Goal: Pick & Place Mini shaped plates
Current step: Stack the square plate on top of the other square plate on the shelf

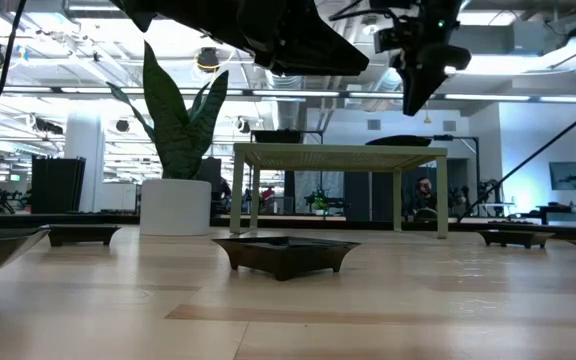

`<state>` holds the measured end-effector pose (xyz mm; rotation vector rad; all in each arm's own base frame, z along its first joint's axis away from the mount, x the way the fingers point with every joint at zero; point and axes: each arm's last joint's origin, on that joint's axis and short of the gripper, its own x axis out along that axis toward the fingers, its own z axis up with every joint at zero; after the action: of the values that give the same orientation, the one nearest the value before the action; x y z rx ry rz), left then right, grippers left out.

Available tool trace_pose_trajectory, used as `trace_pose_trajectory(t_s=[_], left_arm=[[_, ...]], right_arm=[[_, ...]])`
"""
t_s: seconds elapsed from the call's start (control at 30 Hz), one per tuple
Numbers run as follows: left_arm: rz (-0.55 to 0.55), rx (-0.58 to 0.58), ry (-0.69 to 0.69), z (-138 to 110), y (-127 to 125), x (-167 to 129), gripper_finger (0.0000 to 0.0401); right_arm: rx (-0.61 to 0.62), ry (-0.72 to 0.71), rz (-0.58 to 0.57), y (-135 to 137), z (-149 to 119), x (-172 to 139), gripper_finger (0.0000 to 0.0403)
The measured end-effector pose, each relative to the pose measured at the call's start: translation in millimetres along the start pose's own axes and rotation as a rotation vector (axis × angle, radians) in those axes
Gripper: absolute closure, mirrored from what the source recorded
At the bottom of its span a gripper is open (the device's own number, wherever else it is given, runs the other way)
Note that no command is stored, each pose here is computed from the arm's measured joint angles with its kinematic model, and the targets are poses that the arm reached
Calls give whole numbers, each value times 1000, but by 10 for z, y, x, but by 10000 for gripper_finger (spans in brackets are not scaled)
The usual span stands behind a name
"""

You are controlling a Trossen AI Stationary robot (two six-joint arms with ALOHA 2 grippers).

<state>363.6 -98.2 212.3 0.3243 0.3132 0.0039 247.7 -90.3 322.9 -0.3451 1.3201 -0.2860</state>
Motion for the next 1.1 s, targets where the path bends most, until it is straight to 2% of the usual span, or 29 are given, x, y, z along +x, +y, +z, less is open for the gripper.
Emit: trace_pose_trajectory(t_s=[0.13,0.3,0.37,0.5,0.6,0.67,0.8,0.9,1.0,1.1], left_arm=[[0,0,0,0,0,0,267],[0,0,0,0,0,0,268],[0,-3,0,0,0,0,268],[1,-43,-3,3,1,0,267],[1,-52,-6,6,2,0,268],[3,-53,-10,10,4,0,267],[3,-54,-11,11,4,0,268],[3,-54,-11,11,6,1,268],[3,-54,-12,11,4,0,268],[3,-54,-11,11,4,0,268]], right_arm=[[48,-33,41,180,74,-61,312],[-71,-18,93,546,107,-196,325],[-79,-4,112,685,75,-296,328],[-4,-57,140,904,-75,-582,329],[66,-146,179,1100,-234,-686,329],[76,-207,213,1263,-359,-659,329],[137,-279,294,1633,-578,-375,329],[177,-288,417,1921,-675,-150,329],[157,-293,525,2196,-696,-25,329],[111,-293,542,2422,-679,23,329]])
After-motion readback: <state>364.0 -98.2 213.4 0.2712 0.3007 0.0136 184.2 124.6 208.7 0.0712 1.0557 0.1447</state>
